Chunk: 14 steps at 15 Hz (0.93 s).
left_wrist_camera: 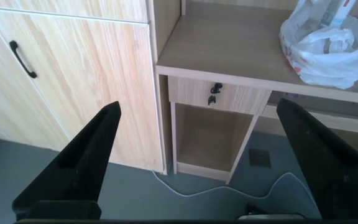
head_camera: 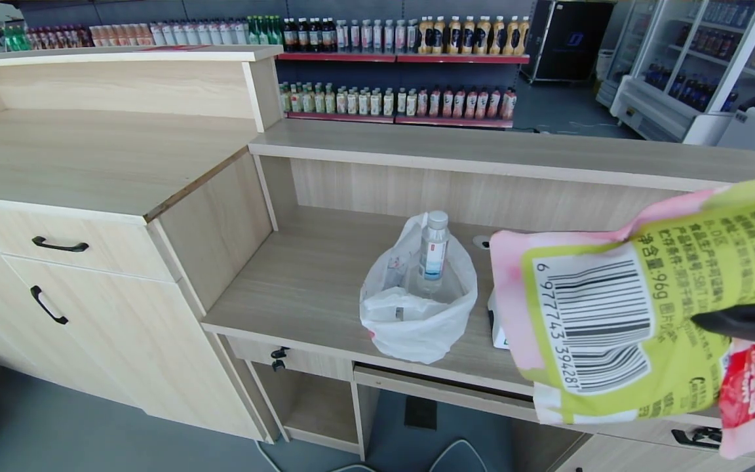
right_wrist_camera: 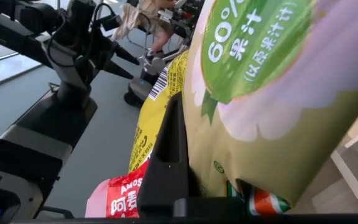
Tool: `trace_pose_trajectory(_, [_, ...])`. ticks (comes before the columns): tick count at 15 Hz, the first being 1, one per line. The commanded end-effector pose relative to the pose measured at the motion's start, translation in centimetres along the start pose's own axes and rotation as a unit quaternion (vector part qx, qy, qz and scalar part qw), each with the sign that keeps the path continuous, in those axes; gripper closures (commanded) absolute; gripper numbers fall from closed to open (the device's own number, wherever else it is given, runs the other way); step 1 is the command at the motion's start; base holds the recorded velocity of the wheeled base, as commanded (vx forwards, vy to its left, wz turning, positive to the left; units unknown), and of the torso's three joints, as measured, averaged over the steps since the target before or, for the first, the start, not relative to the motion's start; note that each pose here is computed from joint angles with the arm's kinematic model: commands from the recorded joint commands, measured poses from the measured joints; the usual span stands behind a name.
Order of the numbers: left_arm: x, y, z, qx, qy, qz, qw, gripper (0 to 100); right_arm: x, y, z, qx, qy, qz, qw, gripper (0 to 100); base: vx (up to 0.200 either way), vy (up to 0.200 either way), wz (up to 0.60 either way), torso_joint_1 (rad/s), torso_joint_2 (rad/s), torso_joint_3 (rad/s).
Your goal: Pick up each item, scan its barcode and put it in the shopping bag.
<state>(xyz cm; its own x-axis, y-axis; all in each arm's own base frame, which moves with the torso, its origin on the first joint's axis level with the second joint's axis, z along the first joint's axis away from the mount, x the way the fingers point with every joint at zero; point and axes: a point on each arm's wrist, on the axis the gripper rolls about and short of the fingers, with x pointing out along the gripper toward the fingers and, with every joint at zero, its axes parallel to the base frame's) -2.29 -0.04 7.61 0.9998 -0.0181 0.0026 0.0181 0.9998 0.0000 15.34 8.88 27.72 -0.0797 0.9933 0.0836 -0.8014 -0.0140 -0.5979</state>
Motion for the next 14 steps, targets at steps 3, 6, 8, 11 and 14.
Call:
trace_pose_trajectory(3, [0.0,0.0,0.0,-0.001,0.0,0.0,1.0,0,-0.35,-0.02,-0.49,-0.003,0.009,-0.008,1.0,100,0.0,0.0,0.0,0.0,0.0,0.0])
trace_pose_trajectory(6, [0.0,0.0,0.0,0.0,0.0,0.0,1.0,0,-0.58,-0.06,-0.59,-0.012,0.014,-0.013,1.0,100,0.0,0.0,0.0,0.0,0.0,0.0])
trace_pose_trajectory(8, [0.0,0.0,0.0,0.0,0.0,0.0,1.0,0,-0.66,-0.08,-0.62,-0.011,0.016,-0.015,1.0,100,0.0,0.0,0.0,0.0,0.0,0.0])
trace_pose_trajectory(11, [0.0,0.0,0.0,-0.001,0.0,0.0,1.0,0,-0.73,0.05,-0.55,-0.01,0.016,-0.014,1.0,100,0.0,0.0,0.0,0.0,0.0,0.0])
trace_pose_trajectory(14, [0.0,0.0,0.0,0.0,0.0,0.0,1.0,0,-0.74,0.01,-0.65,-0.008,0.017,-0.015,1.0,100,0.0,0.0,0.0,0.0,0.0,0.0])
